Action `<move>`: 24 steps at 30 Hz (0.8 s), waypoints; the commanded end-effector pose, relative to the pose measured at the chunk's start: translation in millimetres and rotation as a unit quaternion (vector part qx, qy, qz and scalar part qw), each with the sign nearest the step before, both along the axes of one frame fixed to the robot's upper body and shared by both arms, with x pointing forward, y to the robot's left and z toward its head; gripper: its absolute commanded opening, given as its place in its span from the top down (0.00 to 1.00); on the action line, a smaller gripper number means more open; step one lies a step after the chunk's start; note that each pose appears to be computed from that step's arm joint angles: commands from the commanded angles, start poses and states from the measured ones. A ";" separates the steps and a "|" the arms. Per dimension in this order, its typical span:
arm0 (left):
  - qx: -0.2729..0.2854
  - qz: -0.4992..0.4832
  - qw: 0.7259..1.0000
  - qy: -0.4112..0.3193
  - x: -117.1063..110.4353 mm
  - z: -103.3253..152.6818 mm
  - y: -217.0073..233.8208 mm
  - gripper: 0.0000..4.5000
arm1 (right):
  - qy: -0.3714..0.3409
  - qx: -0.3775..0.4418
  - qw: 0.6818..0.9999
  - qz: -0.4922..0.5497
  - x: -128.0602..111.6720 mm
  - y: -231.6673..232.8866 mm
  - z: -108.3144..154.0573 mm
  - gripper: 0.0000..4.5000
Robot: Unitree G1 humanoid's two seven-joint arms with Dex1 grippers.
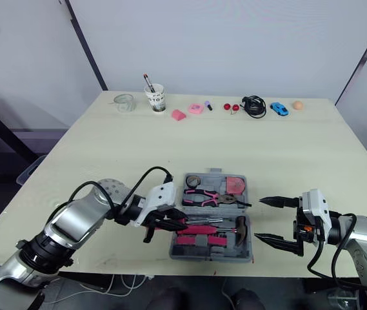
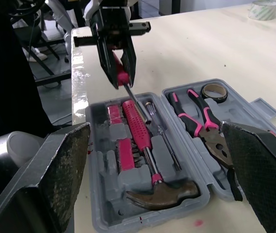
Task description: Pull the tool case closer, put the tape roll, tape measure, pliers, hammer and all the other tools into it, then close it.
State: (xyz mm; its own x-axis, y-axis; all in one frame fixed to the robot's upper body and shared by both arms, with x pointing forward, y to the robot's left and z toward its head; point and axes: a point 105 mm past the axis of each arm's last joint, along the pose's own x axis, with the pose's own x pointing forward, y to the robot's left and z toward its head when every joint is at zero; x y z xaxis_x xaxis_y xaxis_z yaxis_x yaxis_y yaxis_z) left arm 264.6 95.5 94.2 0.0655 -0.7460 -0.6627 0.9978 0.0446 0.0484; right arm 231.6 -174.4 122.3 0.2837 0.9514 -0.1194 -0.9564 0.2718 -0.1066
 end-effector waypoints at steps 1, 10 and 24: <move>0.004 -0.038 0.999 -0.005 -9.4 2.1 -14.7 0.89 | -0.022 0.005 1.000 0.002 -2.1 0.9 7.8 0.00; 0.036 -0.053 0.998 0.001 -15.6 -11.5 -23.8 0.89 | -0.018 0.004 1.000 0.006 -3.1 1.1 6.2 0.00; 0.067 -0.083 0.994 -0.009 -18.1 -22.4 -47.1 0.89 | 0.006 -0.036 0.999 0.031 -12.1 -5.1 -5.6 0.00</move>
